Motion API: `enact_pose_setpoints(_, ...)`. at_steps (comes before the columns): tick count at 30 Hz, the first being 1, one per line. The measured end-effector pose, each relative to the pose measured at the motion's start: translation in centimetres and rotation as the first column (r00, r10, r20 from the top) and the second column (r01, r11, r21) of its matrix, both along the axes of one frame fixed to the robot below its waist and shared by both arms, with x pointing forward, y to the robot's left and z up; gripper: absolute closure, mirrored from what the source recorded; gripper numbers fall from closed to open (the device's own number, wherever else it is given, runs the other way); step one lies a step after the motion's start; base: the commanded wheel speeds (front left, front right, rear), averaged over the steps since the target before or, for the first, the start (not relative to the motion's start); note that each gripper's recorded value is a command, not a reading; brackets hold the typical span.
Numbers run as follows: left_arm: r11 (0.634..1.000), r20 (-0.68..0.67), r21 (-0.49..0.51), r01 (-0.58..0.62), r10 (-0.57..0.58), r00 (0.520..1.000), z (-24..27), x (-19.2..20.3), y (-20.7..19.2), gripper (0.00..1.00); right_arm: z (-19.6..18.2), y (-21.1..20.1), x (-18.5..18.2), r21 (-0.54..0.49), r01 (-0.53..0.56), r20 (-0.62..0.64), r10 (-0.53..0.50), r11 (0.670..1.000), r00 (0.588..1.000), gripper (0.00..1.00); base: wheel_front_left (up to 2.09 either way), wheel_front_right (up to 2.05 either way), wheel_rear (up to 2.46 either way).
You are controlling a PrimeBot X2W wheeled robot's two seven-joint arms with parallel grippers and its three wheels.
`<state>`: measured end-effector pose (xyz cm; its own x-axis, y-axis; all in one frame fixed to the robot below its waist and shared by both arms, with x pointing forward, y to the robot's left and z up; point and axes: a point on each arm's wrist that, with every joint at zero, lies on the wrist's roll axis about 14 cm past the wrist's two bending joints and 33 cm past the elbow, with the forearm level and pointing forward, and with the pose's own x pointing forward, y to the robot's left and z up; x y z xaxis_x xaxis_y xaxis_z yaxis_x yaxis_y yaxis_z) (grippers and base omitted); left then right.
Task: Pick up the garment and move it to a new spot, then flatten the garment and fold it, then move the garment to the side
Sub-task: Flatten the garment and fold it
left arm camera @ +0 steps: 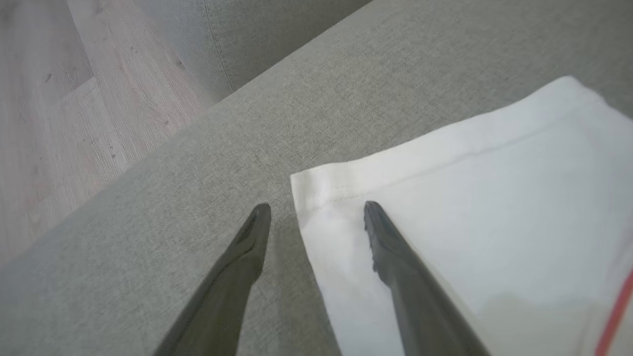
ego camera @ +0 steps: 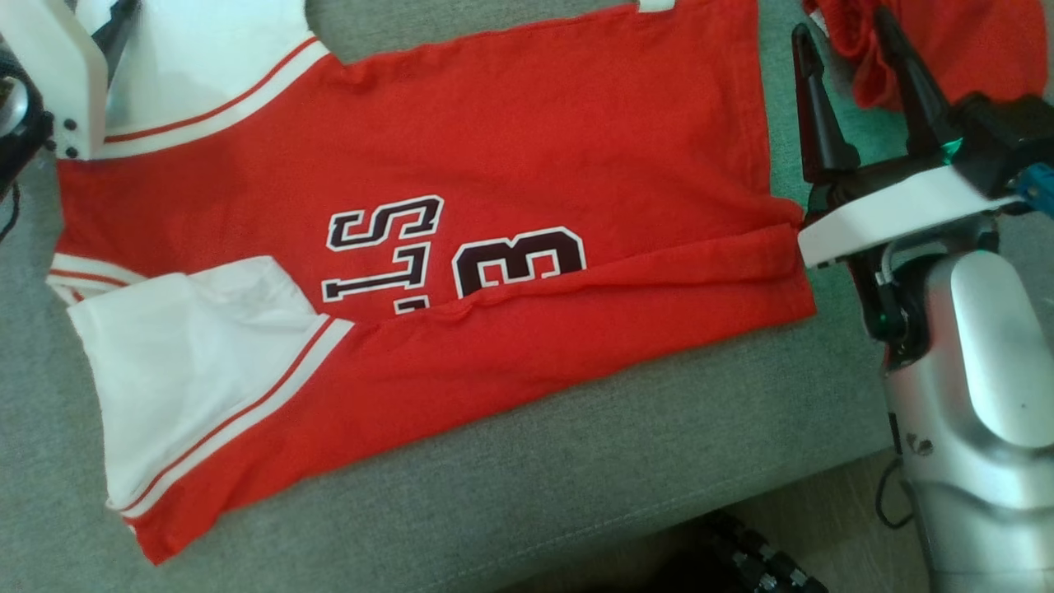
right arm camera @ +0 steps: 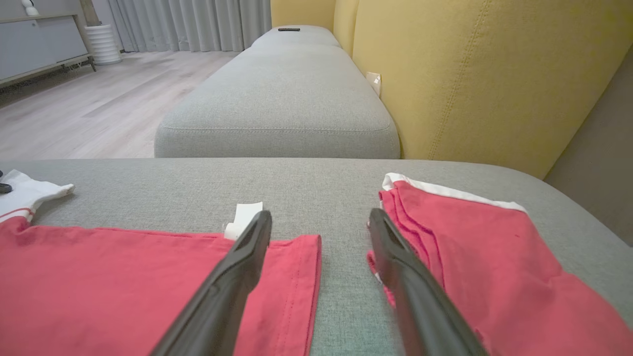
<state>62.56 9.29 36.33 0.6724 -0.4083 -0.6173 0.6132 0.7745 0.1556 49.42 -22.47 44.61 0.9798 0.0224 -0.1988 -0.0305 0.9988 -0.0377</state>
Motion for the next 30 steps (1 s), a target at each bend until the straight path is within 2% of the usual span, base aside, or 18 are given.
enact_pose_setpoints(8, 0.999, -0.097, -0.039, -0.029, 0.025, 0.995, -0.7, -0.6, -0.7, 0.00, 0.3, -0.5, 0.1, -0.006, 0.012, 0.009, -0.012, 1.000, 1.000, 0.00, 0.00, 0.00, 0.00)
enact_pose_setpoints(9, 0.998, -0.114, -0.051, -0.034, 0.028, 0.993, -0.7, -0.8, -0.9, 0.56, 0.4, -0.6, 0.1, -0.005, 0.013, 0.010, -0.013, 1.000, 1.000, 0.00, 0.00, 0.00, 0.00)
enact_pose_setpoints(10, 0.998, -0.125, -0.061, -0.034, 0.026, 0.992, -0.6, -1.0, -1.1, 1.00, 0.4, -0.7, 0.2, -0.005, 0.016, 0.012, -0.016, 1.000, 1.000, 0.00, 0.00, 0.00, 0.00)
enact_pose_setpoints(16, 0.997, -0.091, -0.071, -0.010, 0.004, 0.996, 0.4, -1.8, -0.9, 1.00, 1.0, -0.2, 0.3, -0.002, 0.003, 0.024, -0.003, 1.000, 1.000, 0.00, 0.00, 0.00, 0.00)
enact_pose_setpoints(22, 0.990, 0.087, -0.138, 0.005, 0.008, 0.996, 4.7, -1.5, -0.5, 1.00, 2.2, 0.0, 0.6, -0.022, -0.024, 0.039, 0.025, 0.999, 0.999, 0.00, 0.00, 0.00, 0.00)
enact_pose_setpoints(30, 0.976, 0.289, -0.209, 0.058, 0.005, 0.957, 10.7, -3.0, -0.3, 1.00, 2.6, 0.7, 2.3, -0.065, -0.087, 0.001, 0.087, 0.994, 0.996, 0.00, 0.00, 0.00, 0.00)
